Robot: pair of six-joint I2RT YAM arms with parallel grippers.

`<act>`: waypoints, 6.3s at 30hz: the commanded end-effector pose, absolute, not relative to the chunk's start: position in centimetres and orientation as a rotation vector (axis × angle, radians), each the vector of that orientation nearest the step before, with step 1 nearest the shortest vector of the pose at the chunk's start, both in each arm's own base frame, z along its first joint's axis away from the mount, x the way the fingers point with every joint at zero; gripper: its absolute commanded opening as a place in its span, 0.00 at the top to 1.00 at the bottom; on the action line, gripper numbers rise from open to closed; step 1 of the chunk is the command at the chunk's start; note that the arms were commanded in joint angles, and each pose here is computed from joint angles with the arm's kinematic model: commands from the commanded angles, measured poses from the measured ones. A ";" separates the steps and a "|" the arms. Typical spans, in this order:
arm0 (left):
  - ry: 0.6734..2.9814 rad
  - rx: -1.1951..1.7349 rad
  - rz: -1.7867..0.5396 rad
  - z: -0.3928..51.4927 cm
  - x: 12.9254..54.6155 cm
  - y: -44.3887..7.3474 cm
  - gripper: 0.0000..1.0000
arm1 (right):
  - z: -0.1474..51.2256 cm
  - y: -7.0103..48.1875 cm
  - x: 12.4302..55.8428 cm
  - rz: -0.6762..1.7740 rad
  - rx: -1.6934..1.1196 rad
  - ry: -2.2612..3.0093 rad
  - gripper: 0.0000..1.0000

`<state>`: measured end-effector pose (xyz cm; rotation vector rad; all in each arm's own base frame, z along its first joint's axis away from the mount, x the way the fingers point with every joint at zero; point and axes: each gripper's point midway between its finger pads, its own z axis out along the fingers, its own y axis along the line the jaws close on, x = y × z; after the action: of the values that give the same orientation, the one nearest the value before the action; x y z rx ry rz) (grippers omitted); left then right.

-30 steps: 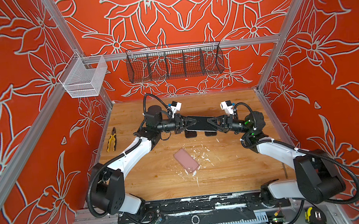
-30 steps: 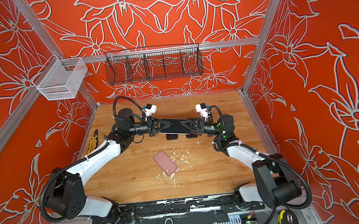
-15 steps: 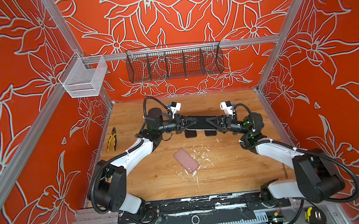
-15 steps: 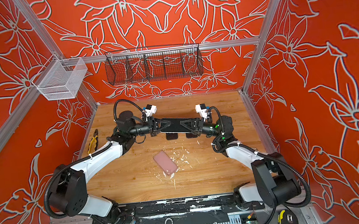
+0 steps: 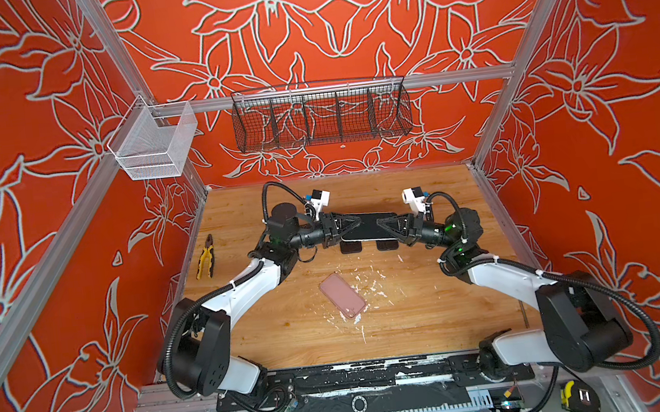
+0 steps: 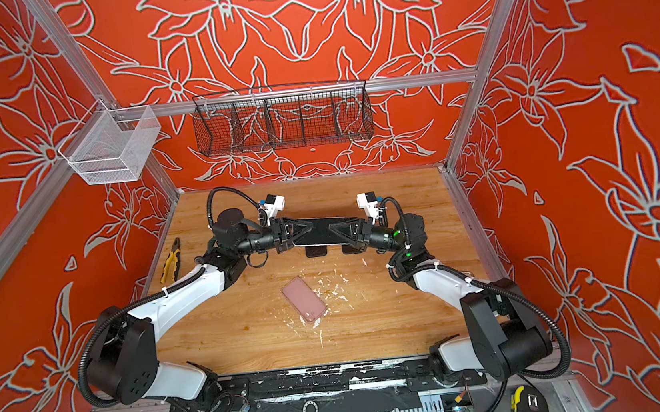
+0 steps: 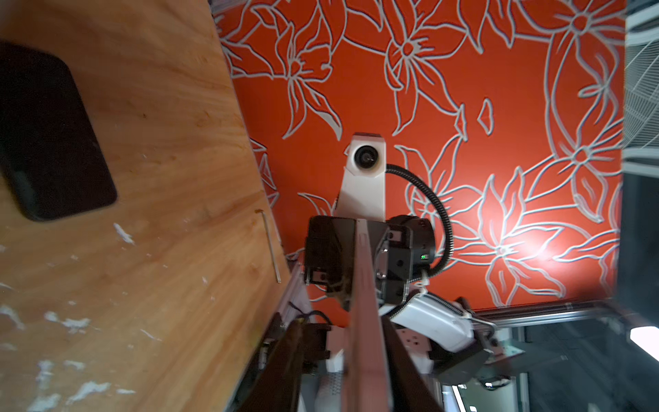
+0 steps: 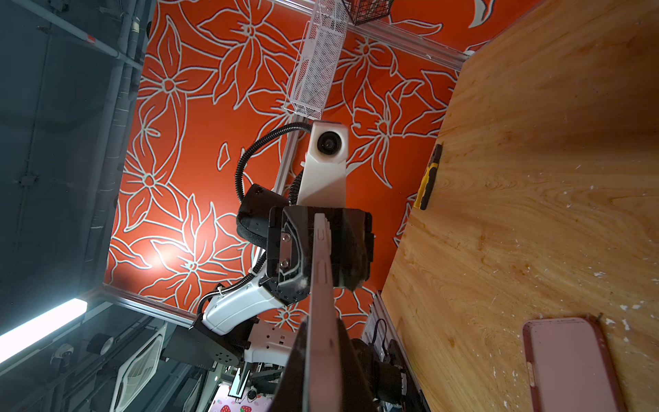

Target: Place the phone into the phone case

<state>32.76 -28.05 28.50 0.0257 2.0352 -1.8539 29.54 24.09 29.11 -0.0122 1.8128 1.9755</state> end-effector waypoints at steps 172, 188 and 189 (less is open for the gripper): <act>3.058 -0.426 0.059 3.4 24.3 -19.1 1.00 | 21.7 16.5 22.5 1.227 0.019 2.191 1.00; 3.066 0.045 -0.255 3.5 24.1 -22.5 1.00 | 18.6 18.4 22.1 1.293 0.034 2.289 1.00; 3.069 0.041 -0.251 3.3 24.0 -22.5 1.00 | 18.2 18.6 22.3 1.282 0.040 2.299 1.00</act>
<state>24.09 -21.85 3.37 -0.0138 3.0739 -0.2128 21.54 17.99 17.95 0.0470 2.3374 1.2840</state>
